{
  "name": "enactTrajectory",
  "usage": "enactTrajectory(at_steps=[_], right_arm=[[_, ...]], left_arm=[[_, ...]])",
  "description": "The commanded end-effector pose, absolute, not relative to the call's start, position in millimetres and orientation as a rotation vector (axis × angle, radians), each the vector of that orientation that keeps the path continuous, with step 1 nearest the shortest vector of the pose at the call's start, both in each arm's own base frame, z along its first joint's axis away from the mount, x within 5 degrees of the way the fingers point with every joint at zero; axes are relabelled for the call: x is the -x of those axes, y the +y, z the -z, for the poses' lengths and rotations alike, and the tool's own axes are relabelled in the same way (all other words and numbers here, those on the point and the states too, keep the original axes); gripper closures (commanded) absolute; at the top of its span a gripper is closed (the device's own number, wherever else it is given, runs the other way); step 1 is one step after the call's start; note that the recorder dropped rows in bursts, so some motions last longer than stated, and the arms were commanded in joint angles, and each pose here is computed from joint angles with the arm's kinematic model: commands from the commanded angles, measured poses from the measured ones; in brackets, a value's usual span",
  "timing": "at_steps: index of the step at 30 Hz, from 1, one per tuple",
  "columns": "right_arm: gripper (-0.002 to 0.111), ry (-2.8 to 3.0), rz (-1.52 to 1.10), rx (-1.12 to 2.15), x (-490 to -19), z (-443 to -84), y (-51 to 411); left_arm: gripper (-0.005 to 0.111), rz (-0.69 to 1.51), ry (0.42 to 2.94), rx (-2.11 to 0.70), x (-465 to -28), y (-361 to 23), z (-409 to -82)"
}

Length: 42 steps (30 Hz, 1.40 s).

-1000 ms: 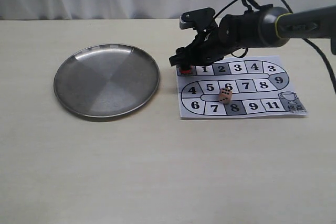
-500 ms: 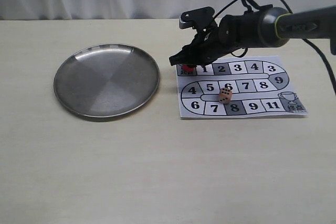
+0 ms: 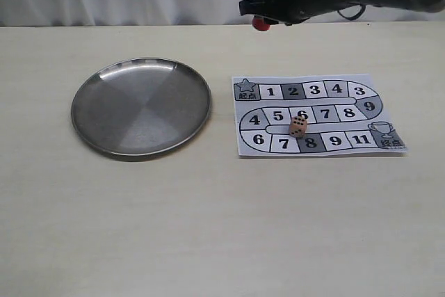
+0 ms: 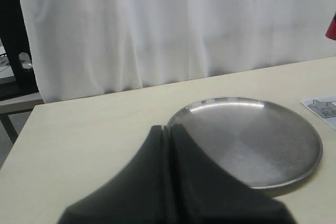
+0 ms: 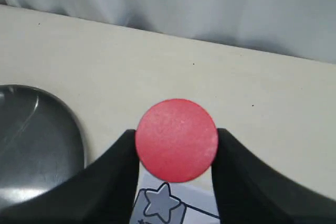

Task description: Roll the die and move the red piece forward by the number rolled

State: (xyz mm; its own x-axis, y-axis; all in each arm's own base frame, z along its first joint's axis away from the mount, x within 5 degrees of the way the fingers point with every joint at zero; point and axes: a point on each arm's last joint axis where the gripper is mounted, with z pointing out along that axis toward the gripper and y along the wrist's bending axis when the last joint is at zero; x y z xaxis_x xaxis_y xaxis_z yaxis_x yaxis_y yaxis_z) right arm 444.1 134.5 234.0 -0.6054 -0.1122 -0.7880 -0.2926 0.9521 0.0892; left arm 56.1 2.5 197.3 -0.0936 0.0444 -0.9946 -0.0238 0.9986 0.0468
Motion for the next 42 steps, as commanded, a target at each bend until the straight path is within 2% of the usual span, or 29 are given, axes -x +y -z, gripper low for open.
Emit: enactTrajectory(at_steps=[1,12,28,31,34,42], right_arm=[[0.104,2.239,-0.206,0.33,-448,-224,128],[0.104,2.489,-0.152,0.403,-457,-116,128],[0.104,2.548,-0.141,0.412,-454,-108,123],[0.104,2.533,-0.143,0.41,-455,-114,123],[0.104,2.488,-0.146,0.405,-455,-136,123],[0.104,2.254,-0.106,0.433,-440,-243,117]], left_arm=[[0.107,-0.054,1.656,-0.018,-56,2,-198],[0.107,-0.054,1.656,-0.018,-56,2,-198],[0.107,-0.054,1.656,-0.018,-56,2,-198],[0.107,-0.054,1.656,-0.018,-56,2,-198],[0.107,-0.054,1.656,-0.018,-56,2,-198],[0.107,-0.054,1.656,-0.018,-56,2,-198]])
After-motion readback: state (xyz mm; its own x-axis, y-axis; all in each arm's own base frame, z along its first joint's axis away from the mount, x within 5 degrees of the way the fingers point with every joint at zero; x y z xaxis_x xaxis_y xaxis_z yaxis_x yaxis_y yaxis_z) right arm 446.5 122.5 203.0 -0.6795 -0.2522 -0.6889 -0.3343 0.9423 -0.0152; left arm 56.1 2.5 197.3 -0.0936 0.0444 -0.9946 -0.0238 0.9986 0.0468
